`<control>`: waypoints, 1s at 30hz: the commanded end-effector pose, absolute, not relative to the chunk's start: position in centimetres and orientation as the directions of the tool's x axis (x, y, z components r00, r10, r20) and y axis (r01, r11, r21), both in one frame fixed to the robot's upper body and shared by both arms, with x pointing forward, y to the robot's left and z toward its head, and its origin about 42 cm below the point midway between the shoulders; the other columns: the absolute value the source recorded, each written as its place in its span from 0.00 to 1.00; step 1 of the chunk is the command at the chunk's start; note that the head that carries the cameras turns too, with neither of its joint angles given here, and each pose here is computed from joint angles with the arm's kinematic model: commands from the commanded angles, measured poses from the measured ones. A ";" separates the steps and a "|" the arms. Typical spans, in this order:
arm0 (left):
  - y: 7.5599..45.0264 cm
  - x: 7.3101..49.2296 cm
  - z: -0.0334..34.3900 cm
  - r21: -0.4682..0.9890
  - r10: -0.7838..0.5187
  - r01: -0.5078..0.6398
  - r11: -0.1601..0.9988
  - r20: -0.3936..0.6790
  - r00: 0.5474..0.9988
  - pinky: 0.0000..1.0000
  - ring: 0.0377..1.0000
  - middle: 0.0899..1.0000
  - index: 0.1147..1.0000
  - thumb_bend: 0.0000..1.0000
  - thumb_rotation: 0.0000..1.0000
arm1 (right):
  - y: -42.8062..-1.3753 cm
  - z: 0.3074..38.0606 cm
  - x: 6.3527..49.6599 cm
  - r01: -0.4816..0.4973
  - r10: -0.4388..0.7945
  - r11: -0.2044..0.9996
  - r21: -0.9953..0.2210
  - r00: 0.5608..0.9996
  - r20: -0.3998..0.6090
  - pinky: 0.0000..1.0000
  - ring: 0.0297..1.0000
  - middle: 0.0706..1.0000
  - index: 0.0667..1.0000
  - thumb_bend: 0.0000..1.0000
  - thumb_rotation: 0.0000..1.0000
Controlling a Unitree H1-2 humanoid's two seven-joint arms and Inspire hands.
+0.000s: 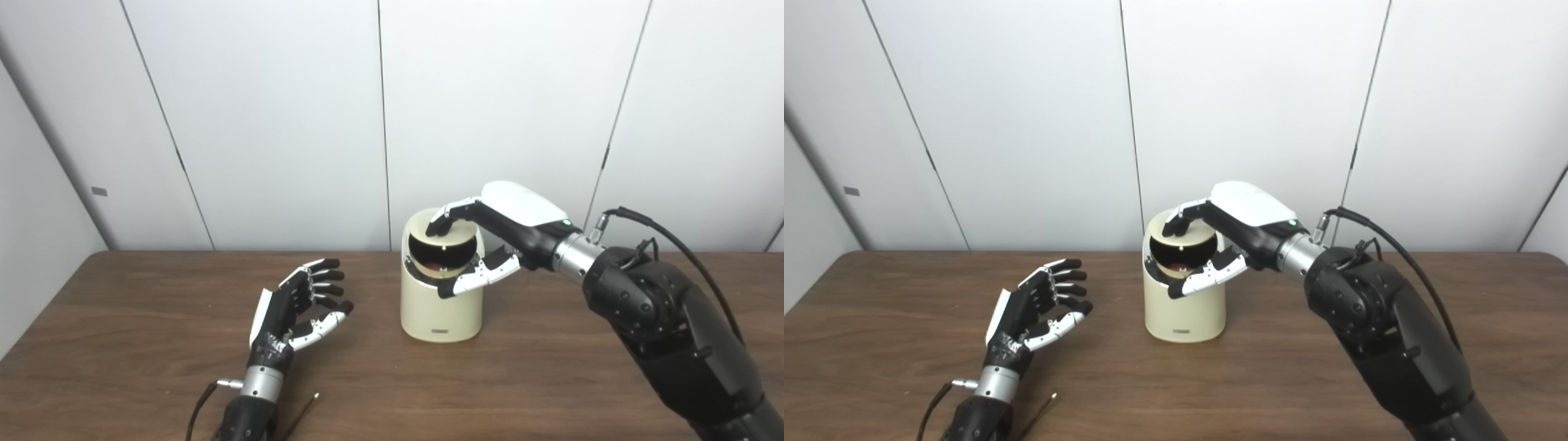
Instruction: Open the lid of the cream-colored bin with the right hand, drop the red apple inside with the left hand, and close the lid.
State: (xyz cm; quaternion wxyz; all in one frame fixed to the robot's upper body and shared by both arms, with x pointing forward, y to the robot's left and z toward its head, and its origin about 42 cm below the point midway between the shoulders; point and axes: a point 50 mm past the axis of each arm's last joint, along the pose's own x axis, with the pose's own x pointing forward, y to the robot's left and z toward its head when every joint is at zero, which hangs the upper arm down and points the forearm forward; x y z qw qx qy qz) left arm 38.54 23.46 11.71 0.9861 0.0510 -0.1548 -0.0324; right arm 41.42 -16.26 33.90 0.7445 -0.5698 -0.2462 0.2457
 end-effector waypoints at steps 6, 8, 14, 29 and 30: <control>22.1 36.0 7.8 0.068 -0.060 0.048 0.996 0.181 0.982 0.54 0.62 0.67 0.72 0.59 0.06 | -16.1 35.4 40.4 0.042 0.686 0.143 -0.989 0.716 0.130 0.81 0.84 0.68 0.68 0.67 0.56; 22.1 36.0 7.8 0.069 -0.060 0.048 0.996 0.182 0.981 0.53 0.61 0.67 0.72 0.58 0.06 | -16.1 35.2 40.3 0.047 0.689 0.130 -0.990 0.714 0.124 0.85 0.84 0.68 0.68 0.67 0.57; 22.2 35.9 7.9 0.075 -0.062 0.049 0.996 0.182 0.981 0.54 0.61 0.67 0.72 0.57 0.05 | -16.2 34.6 40.0 0.044 0.686 0.089 -0.995 0.721 0.094 0.83 0.84 0.68 0.68 0.68 0.57; 22.6 35.3 7.9 0.108 -0.052 0.033 0.994 0.180 0.982 0.52 0.61 0.67 0.72 0.55 0.04 | -16.8 32.8 41.0 0.023 0.641 0.032 -0.999 0.767 0.038 0.83 0.84 0.70 0.69 0.70 0.59; 22.7 35.3 7.9 0.106 -0.052 0.033 0.994 0.181 0.982 0.52 0.61 0.67 0.72 0.55 0.04 | -16.9 32.7 41.1 0.021 0.635 0.032 -0.999 0.771 0.036 0.84 0.84 0.70 0.69 0.69 0.59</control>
